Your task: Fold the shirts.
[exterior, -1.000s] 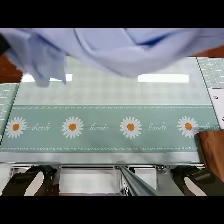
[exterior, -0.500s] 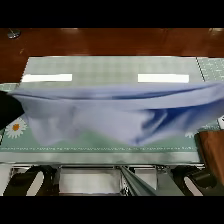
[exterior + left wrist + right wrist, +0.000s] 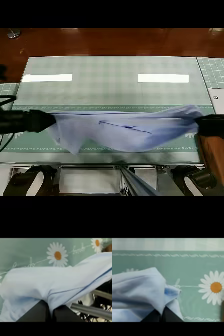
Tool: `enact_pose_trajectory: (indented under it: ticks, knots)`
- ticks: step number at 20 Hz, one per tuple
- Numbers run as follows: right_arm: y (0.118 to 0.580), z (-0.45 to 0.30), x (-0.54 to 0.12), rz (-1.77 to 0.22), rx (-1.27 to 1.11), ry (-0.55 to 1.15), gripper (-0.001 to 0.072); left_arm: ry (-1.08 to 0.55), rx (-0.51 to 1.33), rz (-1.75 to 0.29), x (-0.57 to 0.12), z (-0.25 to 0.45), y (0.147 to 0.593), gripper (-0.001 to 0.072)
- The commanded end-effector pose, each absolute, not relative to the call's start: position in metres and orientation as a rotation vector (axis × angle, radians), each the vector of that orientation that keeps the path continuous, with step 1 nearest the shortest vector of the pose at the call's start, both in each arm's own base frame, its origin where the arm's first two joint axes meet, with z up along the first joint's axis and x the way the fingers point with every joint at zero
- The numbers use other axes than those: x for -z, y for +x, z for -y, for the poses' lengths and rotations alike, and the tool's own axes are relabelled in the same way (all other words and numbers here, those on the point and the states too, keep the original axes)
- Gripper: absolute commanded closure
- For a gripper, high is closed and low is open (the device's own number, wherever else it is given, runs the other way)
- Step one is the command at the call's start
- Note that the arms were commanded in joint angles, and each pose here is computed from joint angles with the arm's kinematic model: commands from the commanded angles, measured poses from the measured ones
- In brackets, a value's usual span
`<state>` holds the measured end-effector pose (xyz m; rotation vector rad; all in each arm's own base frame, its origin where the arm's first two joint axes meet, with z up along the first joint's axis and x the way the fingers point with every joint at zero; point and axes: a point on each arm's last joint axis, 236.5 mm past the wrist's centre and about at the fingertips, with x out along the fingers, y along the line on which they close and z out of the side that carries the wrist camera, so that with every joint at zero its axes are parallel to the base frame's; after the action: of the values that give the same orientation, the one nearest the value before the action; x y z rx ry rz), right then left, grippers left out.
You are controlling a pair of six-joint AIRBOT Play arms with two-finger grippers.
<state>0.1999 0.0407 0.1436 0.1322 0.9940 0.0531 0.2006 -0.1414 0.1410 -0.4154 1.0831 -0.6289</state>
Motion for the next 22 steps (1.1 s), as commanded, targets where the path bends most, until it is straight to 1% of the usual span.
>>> enact_pose_trajectory:
  ticks: [1, 4, 6, 9, 10, 11, 12, 13, 14, 16, 17, 18, 20, 22]
  knots:
    - [0.244, -0.029, -0.097, -1.029, 0.039, 0.09, 0.0694, -0.487, 0.567, -1.141, -0.079, 0.142, 0.234, 0.0667]
    - [0.3, -0.047, -0.075, -1.008, 0.007, 0.092, 0.0694, -0.467, 0.648, -1.135, -0.052, 0.176, 0.269, 0.0667]
    - [0.333, -0.044, -0.062, -1.022, 0.032, 0.104, 0.0694, -0.468, 0.612, -1.126, -0.036, 0.185, 0.306, 0.0667]
    - [0.375, -0.024, -0.043, -1.098, 0.092, 0.218, 0.0693, -0.486, 0.589, -1.139, -0.027, 0.191, 0.354, 0.0667]
    - [0.385, -0.017, -0.038, -1.111, 0.103, 0.258, 0.0693, -0.496, 0.617, -1.167, -0.025, 0.2, 0.359, 0.0646]
    - [0.395, -0.012, -0.031, -1.123, 0.11, 0.311, 0.0687, -0.485, 0.652, -1.211, -0.021, 0.21, 0.357, 0.0344]
    - [0.4, -0.01, -0.023, -1.147, 0.11, 0.367, 0.0514, -0.439, 0.71, -1.27, -0.016, 0.217, 0.349, 0.0023]
    - [0.399, -0.013, -0.016, -1.197, 0.078, 0.404, 0.0212, -0.377, 0.74, -1.316, -0.011, 0.215, 0.344, 0.0008]
    - [0.391, -0.017, -0.01, -1.275, 0.028, 0.434, 0.0125, -0.328, 0.714, -1.379, -0.005, 0.204, 0.341, 0.0008]
    - [0.37, 0.0, -0.007, -1.382, 0.027, 0.436, 0.0125, -0.277, 0.604, -1.487, 0.0, 0.17, 0.335, 0.0007]
    - [0.358, 0.018, -0.007, -1.41, 0.057, 0.405, 0.0125, -0.277, 0.568, -1.547, 0.0, 0.153, 0.325, 0.0007]
    - [0.345, 0.041, -0.008, -1.434, 0.123, 0.373, 0.0125, -0.282, 0.572, -1.606, -0.001, 0.139, 0.312, 0.0008]
    - [0.324, 0.071, -0.007, -1.425, 0.214, 0.381, 0.0125, -0.346, 0.542, -1.664, 0.001, 0.117, 0.295, 0.0008]
    - [0.309, 0.077, 0.003, -1.345, 0.241, 0.445, 0.0125, -0.44, 0.505, -1.662, 0.015, 0.112, 0.277, 0.0008]
